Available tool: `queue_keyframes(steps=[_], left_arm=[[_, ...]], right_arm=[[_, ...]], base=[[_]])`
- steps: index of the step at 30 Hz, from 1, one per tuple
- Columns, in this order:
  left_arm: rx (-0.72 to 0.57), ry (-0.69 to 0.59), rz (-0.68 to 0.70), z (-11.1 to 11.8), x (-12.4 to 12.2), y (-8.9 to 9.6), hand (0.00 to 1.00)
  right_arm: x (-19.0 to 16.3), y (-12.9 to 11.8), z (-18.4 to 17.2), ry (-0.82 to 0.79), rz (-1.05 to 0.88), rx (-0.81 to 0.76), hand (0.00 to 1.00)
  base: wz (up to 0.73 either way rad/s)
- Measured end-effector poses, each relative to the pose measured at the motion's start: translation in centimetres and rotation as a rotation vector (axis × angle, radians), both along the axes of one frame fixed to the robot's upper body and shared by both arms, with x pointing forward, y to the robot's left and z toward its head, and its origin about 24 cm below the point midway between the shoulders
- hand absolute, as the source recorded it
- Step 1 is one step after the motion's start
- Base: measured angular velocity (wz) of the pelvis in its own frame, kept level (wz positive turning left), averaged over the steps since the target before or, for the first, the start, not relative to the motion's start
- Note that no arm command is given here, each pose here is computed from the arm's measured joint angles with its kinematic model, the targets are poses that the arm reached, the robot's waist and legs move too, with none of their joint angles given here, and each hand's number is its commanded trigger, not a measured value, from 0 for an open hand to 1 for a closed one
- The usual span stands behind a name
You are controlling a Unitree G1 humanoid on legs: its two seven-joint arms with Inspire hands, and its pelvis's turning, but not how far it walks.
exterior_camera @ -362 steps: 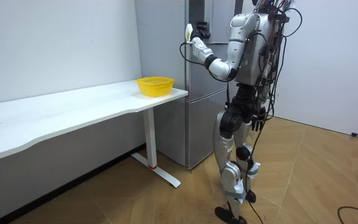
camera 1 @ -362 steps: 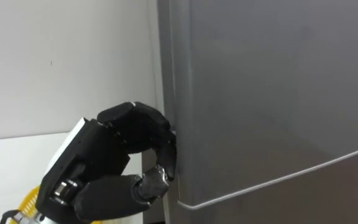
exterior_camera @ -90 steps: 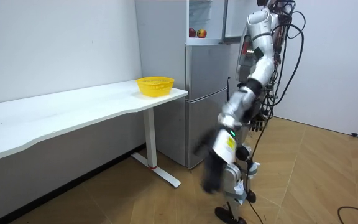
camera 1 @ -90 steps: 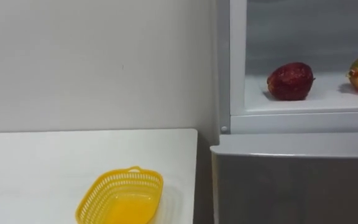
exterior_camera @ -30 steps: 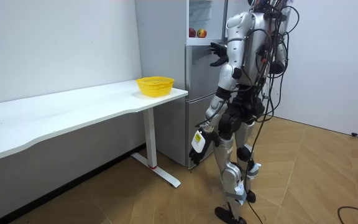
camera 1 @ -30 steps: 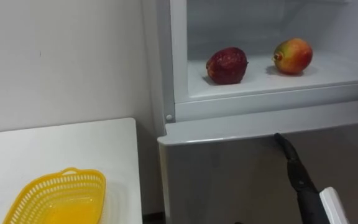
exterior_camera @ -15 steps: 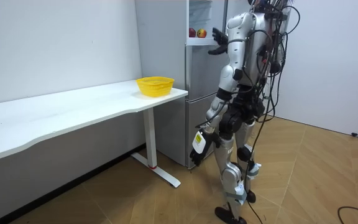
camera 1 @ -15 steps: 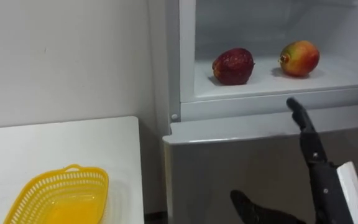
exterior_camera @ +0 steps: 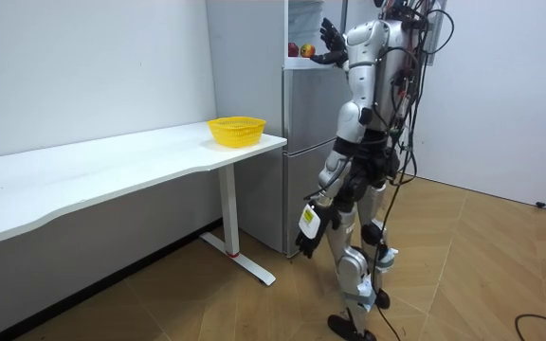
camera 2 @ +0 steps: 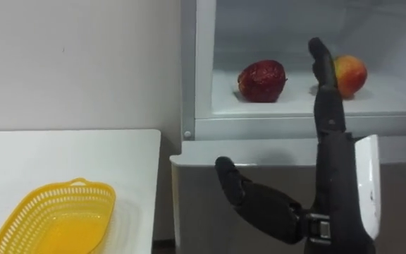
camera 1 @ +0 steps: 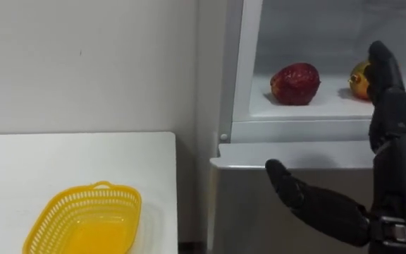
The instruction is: Retrieve from the upper fridge
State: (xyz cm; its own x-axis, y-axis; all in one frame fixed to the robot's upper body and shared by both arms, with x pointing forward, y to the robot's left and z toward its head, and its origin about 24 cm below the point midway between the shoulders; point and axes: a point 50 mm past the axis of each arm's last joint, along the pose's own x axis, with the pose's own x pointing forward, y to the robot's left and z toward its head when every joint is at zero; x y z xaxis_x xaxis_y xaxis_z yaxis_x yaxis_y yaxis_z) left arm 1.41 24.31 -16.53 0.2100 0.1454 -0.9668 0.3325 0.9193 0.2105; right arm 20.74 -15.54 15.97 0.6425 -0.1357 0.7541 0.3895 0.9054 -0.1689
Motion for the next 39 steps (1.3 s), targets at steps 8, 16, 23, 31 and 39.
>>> queue_keyframes(steps=[8,16,23,31,39], left_arm=[[-0.001,0.033,-0.027,-0.2,-0.6,-0.5,0.0],[-0.01,0.077,-0.07,-0.2,-0.8,-0.4,0.0],[-0.031,0.091,-0.105,-0.2,-0.8,-0.6,0.0],[-0.022,0.088,-0.1,-0.1,-0.1,-0.2,0.0],[-0.028,0.09,-0.102,-0.1,0.1,-0.3,0.0]], right_arm=[[0.4,-0.8,1.3,-0.072,-0.041,0.036,0.0],[1.8,-2.3,2.9,-0.127,-0.078,0.045,0.0],[3.1,-3.1,2.8,-0.088,-0.087,0.049,0.0],[5.2,-3.8,3.6,-0.039,-0.075,0.064,0.0],[6.5,-4.1,3.6,0.025,-0.073,0.037,0.0]], base=[[-0.01],[0.06],[0.05],[0.05],[0.02]])
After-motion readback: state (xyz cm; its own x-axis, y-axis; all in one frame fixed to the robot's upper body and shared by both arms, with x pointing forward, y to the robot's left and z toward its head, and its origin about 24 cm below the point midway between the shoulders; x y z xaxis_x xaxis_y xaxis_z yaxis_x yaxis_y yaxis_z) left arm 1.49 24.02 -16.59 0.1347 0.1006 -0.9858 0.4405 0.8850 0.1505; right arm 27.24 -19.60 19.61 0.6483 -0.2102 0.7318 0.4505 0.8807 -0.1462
